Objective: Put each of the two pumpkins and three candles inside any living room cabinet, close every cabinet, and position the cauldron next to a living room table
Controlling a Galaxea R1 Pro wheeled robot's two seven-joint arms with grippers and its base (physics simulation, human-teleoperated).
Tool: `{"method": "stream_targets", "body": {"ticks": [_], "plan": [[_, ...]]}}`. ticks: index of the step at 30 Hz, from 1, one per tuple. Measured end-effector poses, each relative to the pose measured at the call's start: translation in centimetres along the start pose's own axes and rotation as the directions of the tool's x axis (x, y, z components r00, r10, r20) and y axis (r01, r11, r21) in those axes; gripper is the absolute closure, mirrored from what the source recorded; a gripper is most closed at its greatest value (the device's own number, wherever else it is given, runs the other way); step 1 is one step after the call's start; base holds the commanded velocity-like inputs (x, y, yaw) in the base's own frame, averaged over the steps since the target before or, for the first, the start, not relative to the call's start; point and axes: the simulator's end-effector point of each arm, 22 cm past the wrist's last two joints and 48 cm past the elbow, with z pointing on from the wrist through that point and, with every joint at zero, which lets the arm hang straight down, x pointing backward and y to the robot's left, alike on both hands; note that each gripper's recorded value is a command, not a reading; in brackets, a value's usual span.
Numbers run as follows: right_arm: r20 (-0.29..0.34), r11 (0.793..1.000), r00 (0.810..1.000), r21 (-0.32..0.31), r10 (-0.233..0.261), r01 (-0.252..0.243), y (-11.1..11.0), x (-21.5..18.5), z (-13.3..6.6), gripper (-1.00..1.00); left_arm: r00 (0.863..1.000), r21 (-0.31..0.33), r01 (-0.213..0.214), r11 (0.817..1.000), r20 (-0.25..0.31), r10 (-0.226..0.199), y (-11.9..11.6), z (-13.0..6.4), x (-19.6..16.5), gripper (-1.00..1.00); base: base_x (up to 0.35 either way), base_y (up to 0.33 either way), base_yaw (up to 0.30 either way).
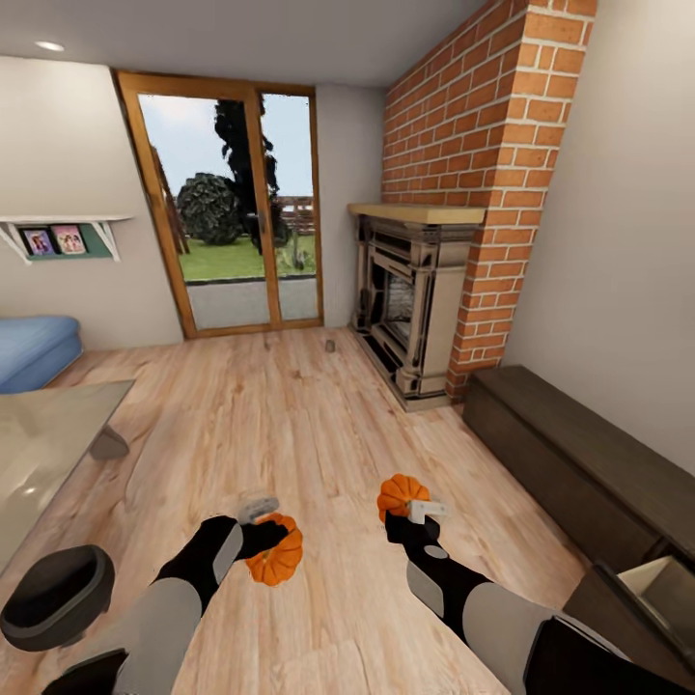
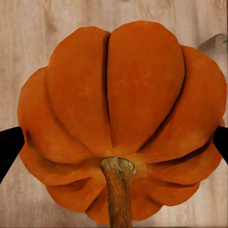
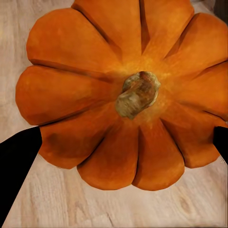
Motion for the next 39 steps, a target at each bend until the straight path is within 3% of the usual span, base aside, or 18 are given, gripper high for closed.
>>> {"method": "stream_targets", "body": {"ticks": [6, 12, 39], "plan": [[0.0, 1.0, 1.0, 0.0, 0.001, -0.001, 0.1, 0.0, 0.0, 1.0, 1.0, -0.004, -0.003, 1.0, 0.022, 0.003, 0.1, 0.9, 1.3, 1.0, 0.0, 0.0, -0.262], [-0.001, 1.0, 1.0, -0.001, 0.001, -0.001, 0.1, 0.0, 0.0, 1.0, 1.0, -0.001, -0.002, 1.0, 0.001, 0.002, 0.0, 1.2, 2.5, 1.0, 0.0, 0.0, -0.249], [-0.001, 1.0, 1.0, -0.001, 0.0, 0.0, 0.2, 0.1, 0.0, 1.0, 1.0, 0.015, -0.002, 1.0, 0.017, 0.002, -1.3, 1.7, 3.5, 1.0, 0.0, 0.0, -0.261]]}}
